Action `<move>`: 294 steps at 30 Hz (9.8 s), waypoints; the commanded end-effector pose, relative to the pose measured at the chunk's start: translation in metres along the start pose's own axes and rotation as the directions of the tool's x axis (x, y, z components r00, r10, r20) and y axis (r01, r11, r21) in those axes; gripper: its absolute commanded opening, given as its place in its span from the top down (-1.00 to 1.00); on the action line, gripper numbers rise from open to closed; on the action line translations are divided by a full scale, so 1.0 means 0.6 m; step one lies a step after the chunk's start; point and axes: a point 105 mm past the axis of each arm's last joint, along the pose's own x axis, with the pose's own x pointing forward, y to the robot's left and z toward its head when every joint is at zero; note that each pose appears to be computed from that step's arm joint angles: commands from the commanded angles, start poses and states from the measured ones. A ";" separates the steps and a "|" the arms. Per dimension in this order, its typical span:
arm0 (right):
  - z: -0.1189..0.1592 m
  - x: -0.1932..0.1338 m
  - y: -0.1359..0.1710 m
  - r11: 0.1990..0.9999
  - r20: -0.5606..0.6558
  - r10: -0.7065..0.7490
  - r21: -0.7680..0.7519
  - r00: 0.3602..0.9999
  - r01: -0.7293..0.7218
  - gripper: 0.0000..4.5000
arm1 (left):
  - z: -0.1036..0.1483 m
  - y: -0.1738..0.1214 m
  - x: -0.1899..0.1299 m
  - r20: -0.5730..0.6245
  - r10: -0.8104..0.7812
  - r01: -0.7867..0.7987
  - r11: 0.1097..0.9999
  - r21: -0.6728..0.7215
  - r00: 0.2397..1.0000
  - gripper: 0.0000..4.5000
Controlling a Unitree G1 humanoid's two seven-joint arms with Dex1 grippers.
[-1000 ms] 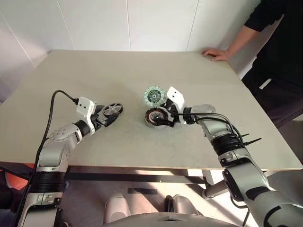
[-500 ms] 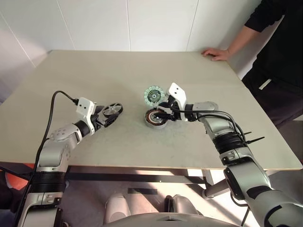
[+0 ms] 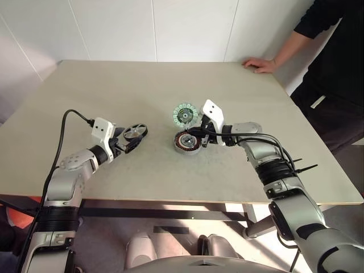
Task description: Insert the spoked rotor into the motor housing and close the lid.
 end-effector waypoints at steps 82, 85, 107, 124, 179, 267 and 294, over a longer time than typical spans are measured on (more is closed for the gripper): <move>0.095 -0.020 0.002 0.997 0.156 -0.008 -0.079 0.988 0.020 0.98 | -0.014 0.062 -0.029 0.025 0.217 -0.206 0.953 -0.221 0.976 -0.98; 0.102 -0.021 0.002 0.997 0.167 -0.010 -0.077 0.986 0.023 0.98 | -0.027 0.065 -0.027 0.006 0.244 -0.230 0.921 -0.315 0.970 -0.98; 0.103 -0.015 0.005 0.997 0.180 -0.026 -0.060 0.983 0.037 0.98 | -0.012 0.000 0.050 0.082 0.114 -0.006 0.614 -0.789 0.990 -0.98; 0.101 -0.016 -0.002 0.996 0.177 -0.049 -0.067 0.983 0.062 1.00 | -0.023 0.007 0.047 0.083 0.148 -0.017 0.575 -0.818 0.985 0.47; 0.014 -0.136 -0.130 0.879 -0.020 -0.477 -0.004 0.878 0.477 1.00 | 0.020 -0.184 0.144 0.111 -0.500 0.283 0.282 -0.917 0.859 0.82; 0.055 0.023 0.044 0.992 0.073 0.094 -0.087 0.993 -0.088 1.00 | -0.046 -0.036 0.027 0.057 -0.058 0.077 0.454 -0.888 0.997 -0.03; 0.001 0.015 0.064 0.996 0.022 0.090 -0.011 0.996 -0.090 1.00 | -0.040 -0.024 0.026 0.053 -0.045 0.068 0.483 -0.873 0.998 -0.03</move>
